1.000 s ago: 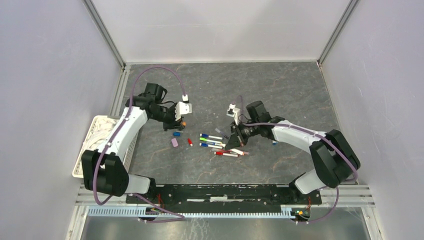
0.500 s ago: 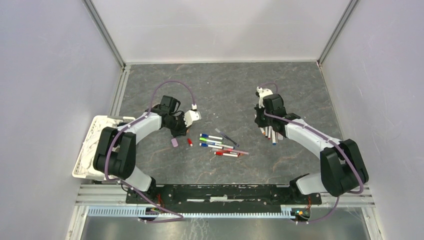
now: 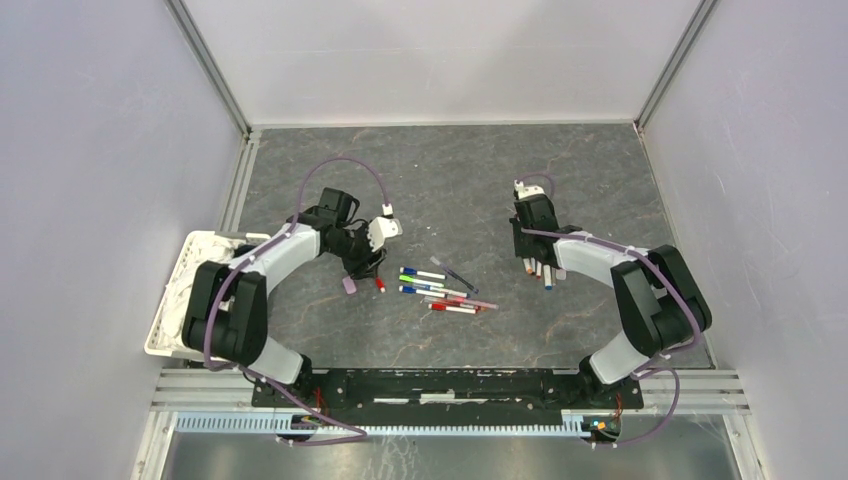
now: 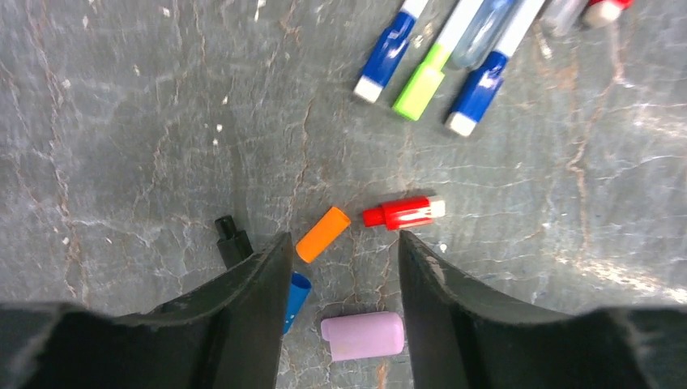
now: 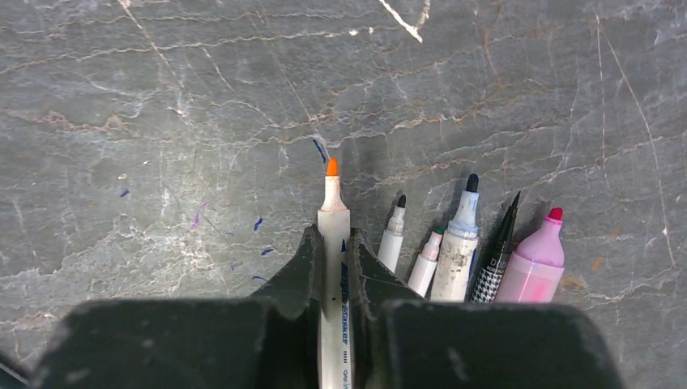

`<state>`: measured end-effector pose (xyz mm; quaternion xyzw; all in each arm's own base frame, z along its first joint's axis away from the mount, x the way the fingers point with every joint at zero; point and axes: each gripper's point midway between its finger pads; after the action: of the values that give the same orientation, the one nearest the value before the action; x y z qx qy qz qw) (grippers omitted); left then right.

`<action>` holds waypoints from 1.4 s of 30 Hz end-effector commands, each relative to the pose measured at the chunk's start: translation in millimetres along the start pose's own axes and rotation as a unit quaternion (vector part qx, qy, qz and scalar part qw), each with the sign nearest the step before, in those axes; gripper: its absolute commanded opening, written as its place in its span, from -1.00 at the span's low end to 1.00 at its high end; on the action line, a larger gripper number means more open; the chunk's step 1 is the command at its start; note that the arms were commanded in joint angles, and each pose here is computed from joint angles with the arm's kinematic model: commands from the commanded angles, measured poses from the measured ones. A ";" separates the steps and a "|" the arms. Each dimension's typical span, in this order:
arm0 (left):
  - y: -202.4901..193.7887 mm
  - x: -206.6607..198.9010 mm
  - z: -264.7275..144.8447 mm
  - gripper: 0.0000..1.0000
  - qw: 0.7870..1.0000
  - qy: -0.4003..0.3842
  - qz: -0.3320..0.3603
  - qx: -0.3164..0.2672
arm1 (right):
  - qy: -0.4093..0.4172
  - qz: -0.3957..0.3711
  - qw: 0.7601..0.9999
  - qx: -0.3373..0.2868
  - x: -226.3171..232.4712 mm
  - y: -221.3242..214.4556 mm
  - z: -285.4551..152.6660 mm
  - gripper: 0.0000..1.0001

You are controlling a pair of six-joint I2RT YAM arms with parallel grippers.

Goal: Open the pen caps

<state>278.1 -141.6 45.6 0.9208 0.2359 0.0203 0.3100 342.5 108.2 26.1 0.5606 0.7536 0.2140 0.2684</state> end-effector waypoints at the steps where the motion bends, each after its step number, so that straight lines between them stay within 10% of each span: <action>1: 41.2 -12.2 -28.7 0.35 0.998 -0.019 0.012 -0.051 | -0.030 0.012 0.999 -0.004 -8.8 -0.8 5.9 -0.72; 9: 102.4 -12.2 -103.4 0.61 0.993 0.030 0.002 -0.115 | -0.026 0.016 1.000 0.007 -7.4 -12.3 4.8 -0.24; 20: 143.5 18.2 -193.3 1.00 0.956 0.203 -0.035 -0.207 | 0.026 -0.022 0.995 -0.092 25.2 36.1 -36.8 -0.08; 29: 120.6 -9.0 -165.6 1.00 0.978 0.120 -0.042 -0.168 | 0.233 -0.216 0.943 -0.097 152.2 41.8 -54.0 -0.17; 42: 112.0 -29.9 -156.6 1.00 0.984 0.067 -0.047 -0.159 | 0.251 -0.258 0.933 -0.027 180.2 4.9 -27.1 -0.31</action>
<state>278.5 -138.9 233.2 0.8476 0.3024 0.1208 0.4191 286.8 282.0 21.4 0.2752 0.9067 0.2933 0.1271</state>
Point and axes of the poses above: each gripper's point midway between its finger pads, its own z axis out along the fingers, its own x axis along the line the jaws close on, y = z × x, and after that the axes turned 10 degrees about -z, right-handed
